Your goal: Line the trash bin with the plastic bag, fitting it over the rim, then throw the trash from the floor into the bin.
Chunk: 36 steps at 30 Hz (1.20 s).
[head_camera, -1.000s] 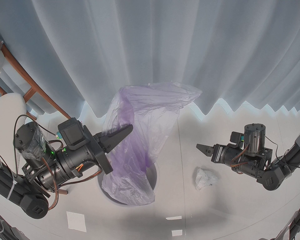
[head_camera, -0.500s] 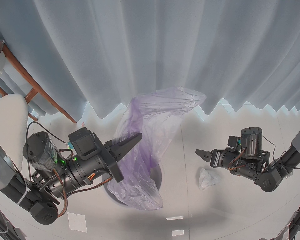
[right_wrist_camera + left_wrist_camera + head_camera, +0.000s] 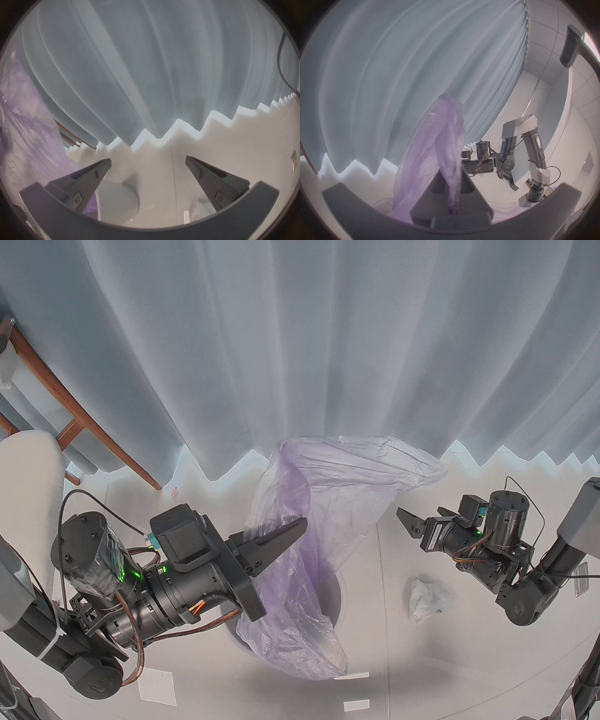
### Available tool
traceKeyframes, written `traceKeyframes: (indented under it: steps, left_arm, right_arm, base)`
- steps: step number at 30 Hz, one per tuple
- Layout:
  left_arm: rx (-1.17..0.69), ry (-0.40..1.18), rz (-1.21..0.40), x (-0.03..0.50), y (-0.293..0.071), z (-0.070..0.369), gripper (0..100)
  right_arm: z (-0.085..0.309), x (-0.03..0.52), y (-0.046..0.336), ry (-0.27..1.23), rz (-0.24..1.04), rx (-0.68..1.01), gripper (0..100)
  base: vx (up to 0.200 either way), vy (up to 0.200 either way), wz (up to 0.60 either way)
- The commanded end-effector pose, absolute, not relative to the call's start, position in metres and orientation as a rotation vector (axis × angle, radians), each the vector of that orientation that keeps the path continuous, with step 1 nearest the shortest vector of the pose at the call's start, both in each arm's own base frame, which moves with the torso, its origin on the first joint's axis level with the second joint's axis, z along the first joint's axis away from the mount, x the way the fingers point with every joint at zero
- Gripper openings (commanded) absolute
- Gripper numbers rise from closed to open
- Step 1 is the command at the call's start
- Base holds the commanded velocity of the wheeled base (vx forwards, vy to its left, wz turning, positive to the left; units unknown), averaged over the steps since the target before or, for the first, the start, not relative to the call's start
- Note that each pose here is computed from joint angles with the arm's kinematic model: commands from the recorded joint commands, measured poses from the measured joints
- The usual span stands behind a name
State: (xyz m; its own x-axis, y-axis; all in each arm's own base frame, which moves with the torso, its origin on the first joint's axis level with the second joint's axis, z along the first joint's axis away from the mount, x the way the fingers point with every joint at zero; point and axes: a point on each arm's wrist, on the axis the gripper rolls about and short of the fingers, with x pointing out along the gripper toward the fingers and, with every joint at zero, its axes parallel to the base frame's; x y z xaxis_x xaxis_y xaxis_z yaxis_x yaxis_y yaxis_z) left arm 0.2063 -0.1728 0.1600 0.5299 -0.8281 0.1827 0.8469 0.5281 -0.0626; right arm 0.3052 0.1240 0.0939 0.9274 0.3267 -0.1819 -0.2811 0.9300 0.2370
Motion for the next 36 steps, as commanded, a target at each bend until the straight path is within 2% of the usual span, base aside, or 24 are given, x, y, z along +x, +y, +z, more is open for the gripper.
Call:
traceKeyframes:
  steps: [1, 4, 5, 13, 26, 36]
  left_arm:
    - [-0.158, -0.128, -1.020, 0.202, -0.176, 0.159, 0]
    - [-0.158, -0.128, -1.020, 0.202, -0.176, 0.159, 0]
    - [-0.157, -0.128, -1.020, 0.202, -0.176, 0.159, 0]
    - [-0.161, -0.142, -1.023, 0.199, -0.175, 0.163, 0]
    - [-0.182, -0.149, -1.026, 0.197, -0.173, 0.168, 0]
    - [-0.179, -0.111, -1.018, 0.201, -0.173, 0.159, 0]
  right_arm:
    - [0.046, 0.327, 0.132, 0.195, 0.300, 0.171, 100]
    - [0.042, 0.330, 0.138, 0.173, 0.313, 0.173, 100]
    - [0.041, 0.330, 0.144, 0.165, 0.329, 0.179, 0]
    - [0.049, 0.326, 0.170, 0.092, 0.424, 0.290, 0]
    - [0.056, 0.278, 0.220, 0.187, 0.650, 0.420, 0]
    - [0.049, 0.238, 0.241, 0.282, 0.766, 0.409, 0]
  base:
    - [0.000, 0.000, 0.00]
    - [0.000, 0.000, 0.00]
    - [0.000, 0.000, 0.00]
    - [0.000, 0.000, 0.00]
    - [0.000, 0.000, 0.00]
    - [0.000, 0.000, 0.00]
